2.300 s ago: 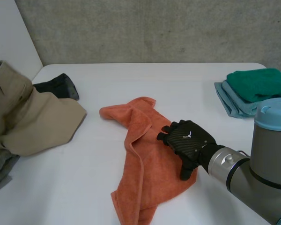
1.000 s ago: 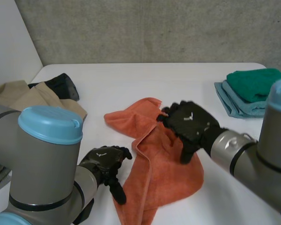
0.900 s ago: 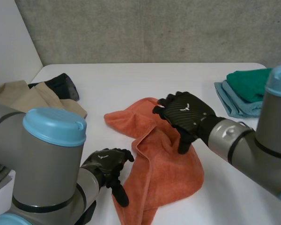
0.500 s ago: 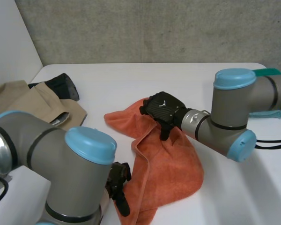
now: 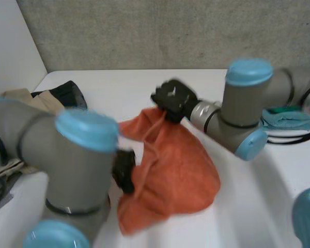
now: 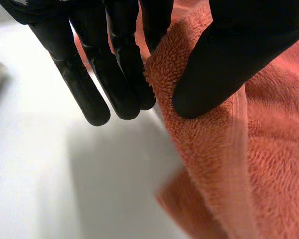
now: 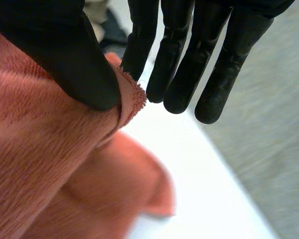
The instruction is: Fold the laundry.
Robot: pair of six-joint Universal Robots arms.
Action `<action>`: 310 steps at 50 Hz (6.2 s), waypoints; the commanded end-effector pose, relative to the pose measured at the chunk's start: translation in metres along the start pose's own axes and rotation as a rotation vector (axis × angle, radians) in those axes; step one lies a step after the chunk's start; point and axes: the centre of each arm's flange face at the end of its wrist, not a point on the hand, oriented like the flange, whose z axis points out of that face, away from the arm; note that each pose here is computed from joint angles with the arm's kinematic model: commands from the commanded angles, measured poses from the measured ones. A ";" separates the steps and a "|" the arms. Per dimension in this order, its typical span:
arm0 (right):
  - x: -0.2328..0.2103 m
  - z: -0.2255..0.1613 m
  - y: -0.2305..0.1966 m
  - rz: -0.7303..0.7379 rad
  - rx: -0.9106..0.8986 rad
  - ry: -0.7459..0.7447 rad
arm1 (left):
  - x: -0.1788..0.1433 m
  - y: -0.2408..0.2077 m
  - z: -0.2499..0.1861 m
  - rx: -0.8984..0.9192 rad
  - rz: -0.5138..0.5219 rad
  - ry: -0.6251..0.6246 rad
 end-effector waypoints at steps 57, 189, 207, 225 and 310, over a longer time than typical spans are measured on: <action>0.019 -0.146 0.044 0.341 -0.394 0.204 | -0.076 -0.021 0.028 0.135 0.411 -0.144; 0.019 -0.186 0.074 0.429 -0.457 0.205 | -0.131 0.029 0.083 0.138 0.556 0.106; 0.026 -0.194 0.077 0.714 -0.466 0.292 | -0.136 -0.022 0.029 0.284 0.485 -0.050; -0.001 -0.164 0.091 0.829 -0.380 0.194 | -0.137 -0.043 0.013 0.372 0.451 -0.077; -0.001 -0.221 0.105 0.397 -0.492 0.399 | -0.122 -0.035 0.043 0.228 0.263 -0.145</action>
